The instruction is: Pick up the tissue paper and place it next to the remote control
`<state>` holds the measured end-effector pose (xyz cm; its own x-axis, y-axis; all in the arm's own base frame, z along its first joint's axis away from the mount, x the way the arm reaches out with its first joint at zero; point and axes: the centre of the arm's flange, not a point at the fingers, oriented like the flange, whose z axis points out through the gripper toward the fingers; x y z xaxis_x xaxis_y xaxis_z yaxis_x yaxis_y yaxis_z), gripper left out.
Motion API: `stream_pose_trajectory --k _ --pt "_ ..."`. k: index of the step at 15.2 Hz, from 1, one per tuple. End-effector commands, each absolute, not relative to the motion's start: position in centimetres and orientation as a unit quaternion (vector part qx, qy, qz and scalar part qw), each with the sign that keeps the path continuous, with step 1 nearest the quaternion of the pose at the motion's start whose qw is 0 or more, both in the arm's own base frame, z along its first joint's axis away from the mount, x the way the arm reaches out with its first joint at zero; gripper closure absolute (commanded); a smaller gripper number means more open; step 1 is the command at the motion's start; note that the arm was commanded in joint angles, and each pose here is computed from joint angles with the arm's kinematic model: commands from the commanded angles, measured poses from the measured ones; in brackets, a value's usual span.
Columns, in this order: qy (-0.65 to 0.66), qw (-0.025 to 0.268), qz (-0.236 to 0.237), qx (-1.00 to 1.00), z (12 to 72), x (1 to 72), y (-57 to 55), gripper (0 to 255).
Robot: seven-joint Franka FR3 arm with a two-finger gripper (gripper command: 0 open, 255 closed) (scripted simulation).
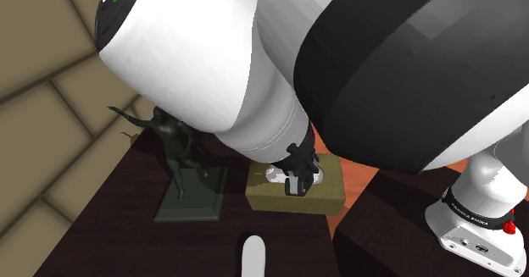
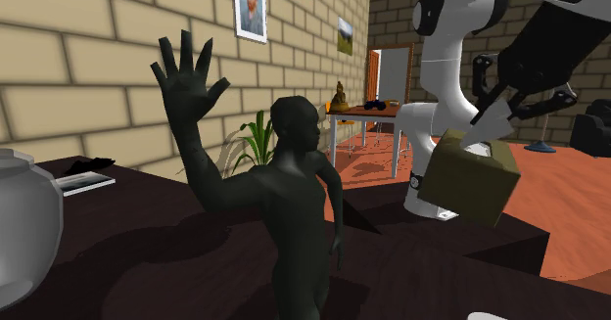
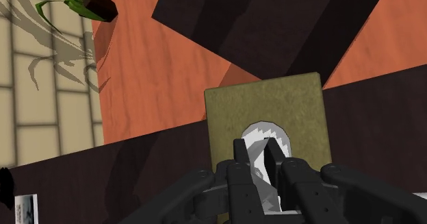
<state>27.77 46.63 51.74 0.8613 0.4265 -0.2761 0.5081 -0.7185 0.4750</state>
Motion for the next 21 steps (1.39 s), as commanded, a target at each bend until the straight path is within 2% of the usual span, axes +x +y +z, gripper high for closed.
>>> stream_pose_trajectory --k 1,21 --pt "0.253 0.277 -0.073 0.924 50.7 27.8 46.7 255" --pt "0.253 0.277 -0.073 0.924 40.2 27.8 46.7 255"
